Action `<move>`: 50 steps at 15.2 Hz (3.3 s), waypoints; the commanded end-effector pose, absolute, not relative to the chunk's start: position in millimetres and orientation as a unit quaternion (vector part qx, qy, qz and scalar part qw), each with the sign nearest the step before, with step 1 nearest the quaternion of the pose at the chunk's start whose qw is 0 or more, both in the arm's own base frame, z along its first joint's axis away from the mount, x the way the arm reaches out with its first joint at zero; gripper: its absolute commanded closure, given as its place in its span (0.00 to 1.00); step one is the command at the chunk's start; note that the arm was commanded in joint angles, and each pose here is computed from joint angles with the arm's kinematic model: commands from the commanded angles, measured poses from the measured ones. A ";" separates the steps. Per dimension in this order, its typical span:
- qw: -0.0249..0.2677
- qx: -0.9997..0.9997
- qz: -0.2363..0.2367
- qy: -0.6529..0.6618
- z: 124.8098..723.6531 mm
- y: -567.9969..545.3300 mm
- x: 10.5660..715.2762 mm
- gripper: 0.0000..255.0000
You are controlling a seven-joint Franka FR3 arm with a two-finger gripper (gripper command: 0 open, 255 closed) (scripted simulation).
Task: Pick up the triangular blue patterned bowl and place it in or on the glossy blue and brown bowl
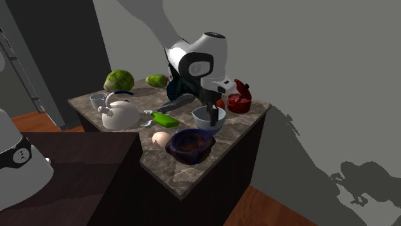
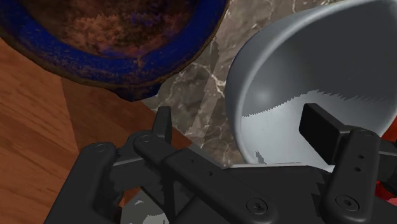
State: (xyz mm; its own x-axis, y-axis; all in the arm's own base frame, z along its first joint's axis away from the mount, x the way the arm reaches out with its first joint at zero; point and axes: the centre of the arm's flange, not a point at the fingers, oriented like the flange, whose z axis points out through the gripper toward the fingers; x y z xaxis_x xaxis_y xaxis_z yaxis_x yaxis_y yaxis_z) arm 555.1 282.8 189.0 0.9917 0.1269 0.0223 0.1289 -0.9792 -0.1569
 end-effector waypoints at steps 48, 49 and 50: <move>0.082 -0.995 -0.008 -0.064 255.2 298.7 562.2 1.00; 0.082 -0.995 -0.008 -0.064 260.4 298.7 562.2 1.00; 0.082 -0.995 -0.008 -0.064 265.7 298.7 562.2 1.00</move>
